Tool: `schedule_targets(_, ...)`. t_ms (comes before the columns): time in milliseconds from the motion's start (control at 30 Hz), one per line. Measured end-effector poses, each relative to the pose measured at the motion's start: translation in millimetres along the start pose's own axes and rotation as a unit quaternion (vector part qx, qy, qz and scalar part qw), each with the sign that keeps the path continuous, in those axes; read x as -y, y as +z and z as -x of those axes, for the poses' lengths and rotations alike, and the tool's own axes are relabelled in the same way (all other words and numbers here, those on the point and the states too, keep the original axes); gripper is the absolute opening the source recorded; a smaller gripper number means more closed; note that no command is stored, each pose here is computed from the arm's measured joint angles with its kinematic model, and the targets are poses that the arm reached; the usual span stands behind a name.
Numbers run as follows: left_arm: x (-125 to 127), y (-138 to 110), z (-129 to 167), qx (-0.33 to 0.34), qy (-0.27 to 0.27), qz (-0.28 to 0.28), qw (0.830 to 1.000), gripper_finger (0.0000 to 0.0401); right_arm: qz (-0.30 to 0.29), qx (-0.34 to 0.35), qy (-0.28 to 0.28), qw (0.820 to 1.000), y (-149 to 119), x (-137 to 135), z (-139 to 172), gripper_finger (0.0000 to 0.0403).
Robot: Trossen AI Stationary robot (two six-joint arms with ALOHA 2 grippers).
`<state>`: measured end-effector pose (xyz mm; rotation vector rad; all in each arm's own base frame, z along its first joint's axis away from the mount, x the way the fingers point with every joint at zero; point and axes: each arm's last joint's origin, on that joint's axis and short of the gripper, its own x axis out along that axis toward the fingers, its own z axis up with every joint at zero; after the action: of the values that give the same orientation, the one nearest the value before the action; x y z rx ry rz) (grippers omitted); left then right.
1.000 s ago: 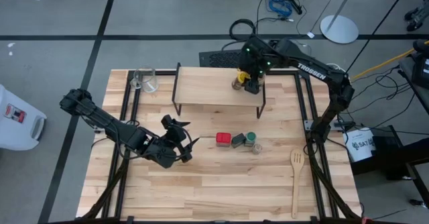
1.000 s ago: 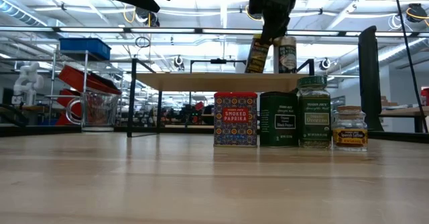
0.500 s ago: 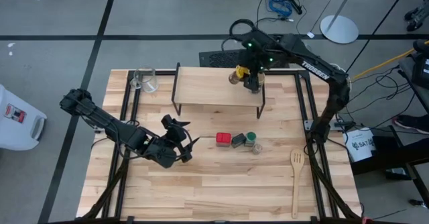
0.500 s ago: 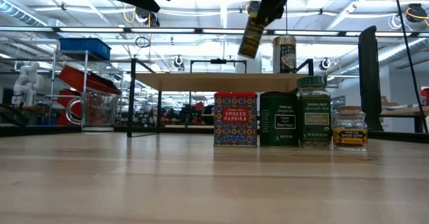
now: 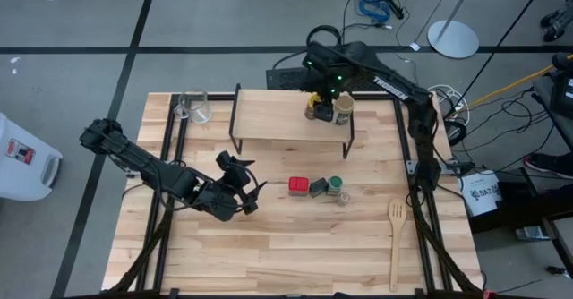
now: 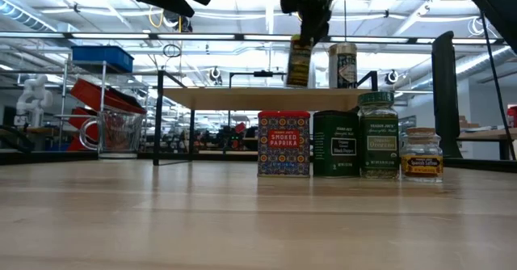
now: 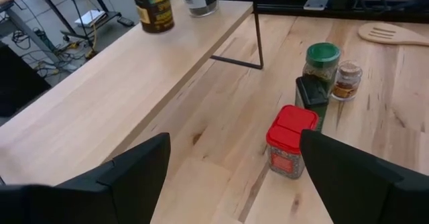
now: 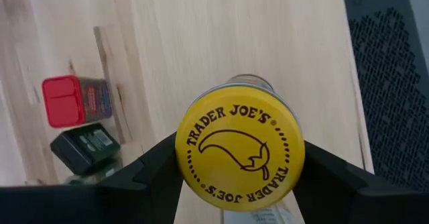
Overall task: Shelf spices
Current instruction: Put the yellow seasoning bottle on the shelf
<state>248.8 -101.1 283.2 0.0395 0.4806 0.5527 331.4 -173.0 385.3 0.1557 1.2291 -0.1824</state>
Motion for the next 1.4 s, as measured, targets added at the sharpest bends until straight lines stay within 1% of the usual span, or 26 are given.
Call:
schedule_targets(333, 0.2, -0.1, 0.1, -0.002, -0.005, 0.001, 1.0, 0.0341, -0.001, -0.006, 0.002, 1.0, 1.0, 0.5, -4.0, 0.0223)
schedule_targets(667, 1.4, -0.5, 0.7, -0.008, -0.018, 0.001, 1.0, 0.0341, -0.024, -0.006, 0.001, 1.0, 0.8, 1.5, -3.7, 0.0223)
schedule_targets(933, 4.8, -2.1, 5.1, -0.007, -0.028, -0.003, 1.0, 0.0341, -0.024, -0.005, 0.001, 1.0, 0.6, 1.5, -3.2, 0.0223)
schedule_targets(1067, 6.5, -2.9, 7.4, -0.006, -0.032, -0.006, 0.999, 0.0341, 0.004, 0.007, -0.003, 1.0, -4.0, 2.8, 8.0, 0.0223)
schedule_targets(1233, 7.4, -3.5, 8.7, -0.006, -0.035, -0.008, 0.999, 0.0341, -0.015, 0.019, -0.008, 1.0, -8.7, 4.5, 17.8, 0.0223)
schedule_targets(1400, 8.6, -4.4, 10.6, -0.006, -0.038, -0.01, 0.999, 0.0341, -0.017, 0.041, -0.008, 0.999, -20.0, -1.0, 39.0, 0.0223)
